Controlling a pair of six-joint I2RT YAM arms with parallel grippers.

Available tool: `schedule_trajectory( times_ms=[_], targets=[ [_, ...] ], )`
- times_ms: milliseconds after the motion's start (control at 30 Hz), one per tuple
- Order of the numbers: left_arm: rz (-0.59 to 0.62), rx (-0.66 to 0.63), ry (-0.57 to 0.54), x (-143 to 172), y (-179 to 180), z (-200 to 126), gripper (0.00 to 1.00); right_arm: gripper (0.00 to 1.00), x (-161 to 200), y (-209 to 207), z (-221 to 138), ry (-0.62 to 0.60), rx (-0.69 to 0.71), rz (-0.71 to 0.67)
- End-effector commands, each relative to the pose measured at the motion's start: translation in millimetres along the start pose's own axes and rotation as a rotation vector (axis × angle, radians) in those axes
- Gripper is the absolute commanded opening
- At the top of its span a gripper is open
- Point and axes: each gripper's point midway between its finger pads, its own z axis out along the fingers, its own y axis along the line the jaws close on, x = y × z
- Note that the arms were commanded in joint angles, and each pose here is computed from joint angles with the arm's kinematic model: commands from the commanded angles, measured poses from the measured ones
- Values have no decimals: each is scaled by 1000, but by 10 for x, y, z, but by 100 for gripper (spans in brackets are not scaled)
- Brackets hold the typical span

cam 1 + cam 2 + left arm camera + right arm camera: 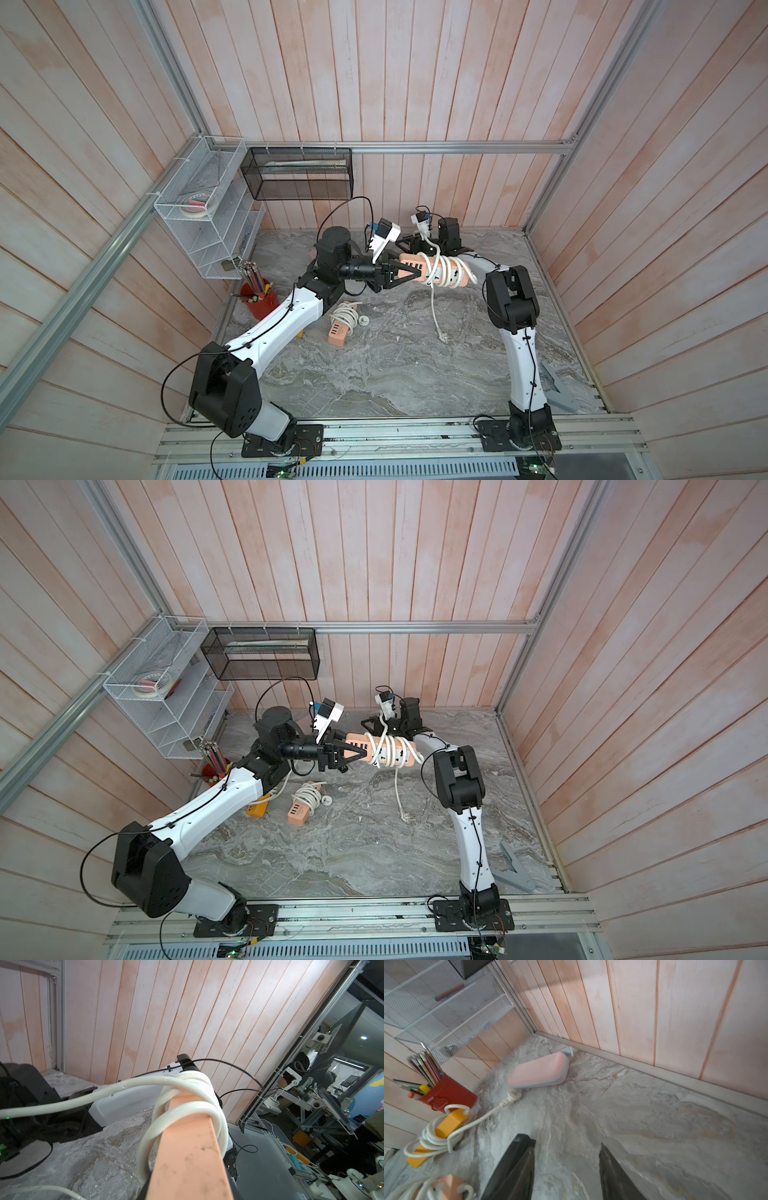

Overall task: Wrap the cord around the power strip
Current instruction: Wrap the power cord around the power strip.

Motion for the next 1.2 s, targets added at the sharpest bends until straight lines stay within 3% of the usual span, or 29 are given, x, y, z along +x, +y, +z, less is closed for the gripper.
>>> schedule_trajectory(
  times_ms=[0,200,467,567,667,833,933,1033,1167],
  targets=[
    [120,36,-116,-360,-263,-53,0,57,-318,108,-103,-119,24,-22],
    [116,-84,-176,-452,-79,-128,0,55,-162,117,-125,-134,52,-13],
    [85,-348,-388,-818,415,-540,0,14,187,519,-327,-95,94,-21],
    [93,-428,-423,-948,594,-753,0,4,381,688,-438,-57,129,-52],
    [88,-497,-417,-1030,768,-943,0,0,551,777,-525,-2,182,-112],
    [121,-822,-280,-883,1334,-1256,0,0,660,997,-723,61,295,-347],
    [139,-986,-221,-767,1641,-1499,0,0,657,1300,-832,70,275,-515],
    [194,-1079,-122,-677,1882,-1576,0,0,580,1597,-884,89,235,-675],
    [254,-1109,131,-282,2213,-1462,0,0,28,1888,-1045,-25,253,-797]
  ],
)
